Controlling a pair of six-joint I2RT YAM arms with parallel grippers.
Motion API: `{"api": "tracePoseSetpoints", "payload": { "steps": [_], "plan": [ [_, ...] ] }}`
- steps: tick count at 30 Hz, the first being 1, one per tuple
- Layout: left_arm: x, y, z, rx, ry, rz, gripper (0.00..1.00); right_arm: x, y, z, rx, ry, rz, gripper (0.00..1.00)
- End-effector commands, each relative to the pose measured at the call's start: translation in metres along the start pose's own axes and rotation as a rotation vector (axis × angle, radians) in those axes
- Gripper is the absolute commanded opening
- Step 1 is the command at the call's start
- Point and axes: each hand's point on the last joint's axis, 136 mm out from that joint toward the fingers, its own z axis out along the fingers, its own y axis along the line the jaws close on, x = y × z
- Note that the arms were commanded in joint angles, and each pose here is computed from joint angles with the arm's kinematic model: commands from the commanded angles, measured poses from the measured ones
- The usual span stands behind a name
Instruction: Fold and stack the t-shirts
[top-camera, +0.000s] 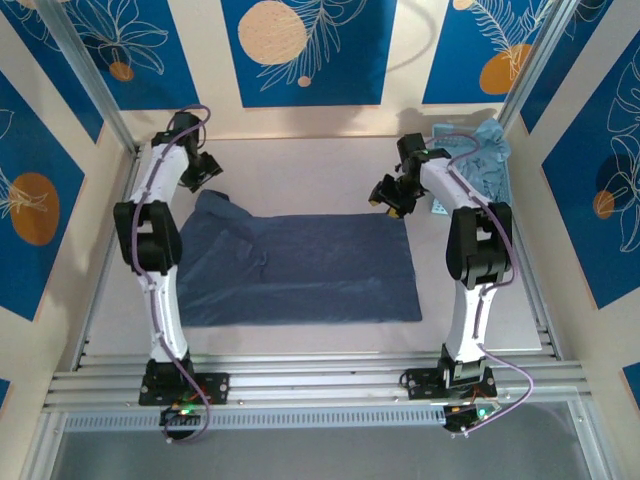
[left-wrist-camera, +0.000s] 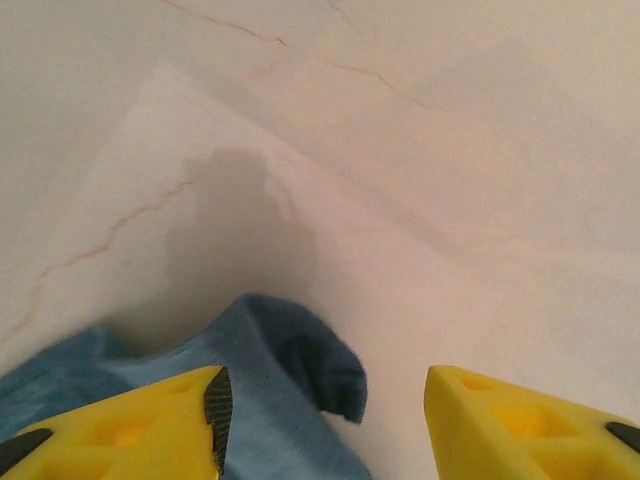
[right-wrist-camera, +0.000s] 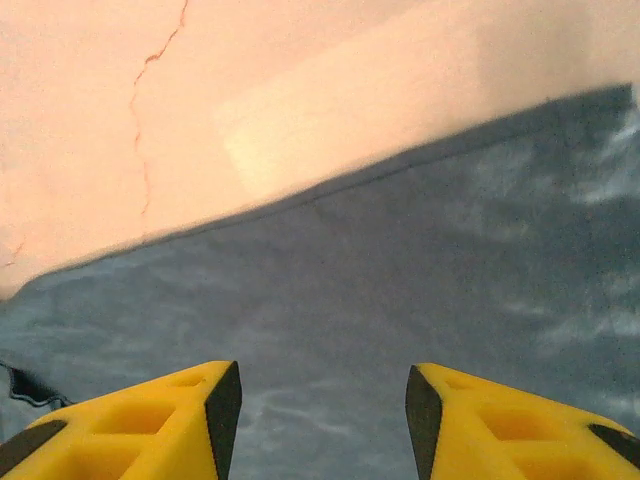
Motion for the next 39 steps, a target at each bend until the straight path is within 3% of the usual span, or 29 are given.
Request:
{"api": "tracePoseSetpoints", "payload": {
  "steps": [1,6,11,22,32,34,39],
  "plan": [
    [0.018,-0.019,-0.005,0.023,0.074,-0.019,0.50,0.001,-0.002,0.001,0.032,0.033,-0.032,0.50],
    [0.025,-0.035,-0.004,0.061,0.056,-0.112,0.46,0.001,-0.003,0.010,0.026,0.054,-0.020,0.50],
    [0.043,-0.015,0.016,-0.054,0.139,-0.137,0.46,0.001,-0.004,0.012,0.023,0.058,-0.012,0.50],
    [0.056,0.000,0.051,-0.108,0.195,-0.110,0.45,0.000,0.002,0.006,0.001,0.055,-0.015,0.50],
    [0.057,0.010,0.048,-0.161,0.192,-0.088,0.05,-0.003,-0.002,0.000,0.004,0.038,-0.008,0.50],
    [0.051,0.008,0.041,-0.155,0.166,-0.084,0.00,-0.005,-0.001,-0.001,0.001,0.032,-0.007,0.49],
    [0.032,-0.001,0.008,-0.124,0.078,-0.093,0.00,-0.010,-0.001,-0.003,-0.001,0.018,-0.006,0.49]
  ]
}}
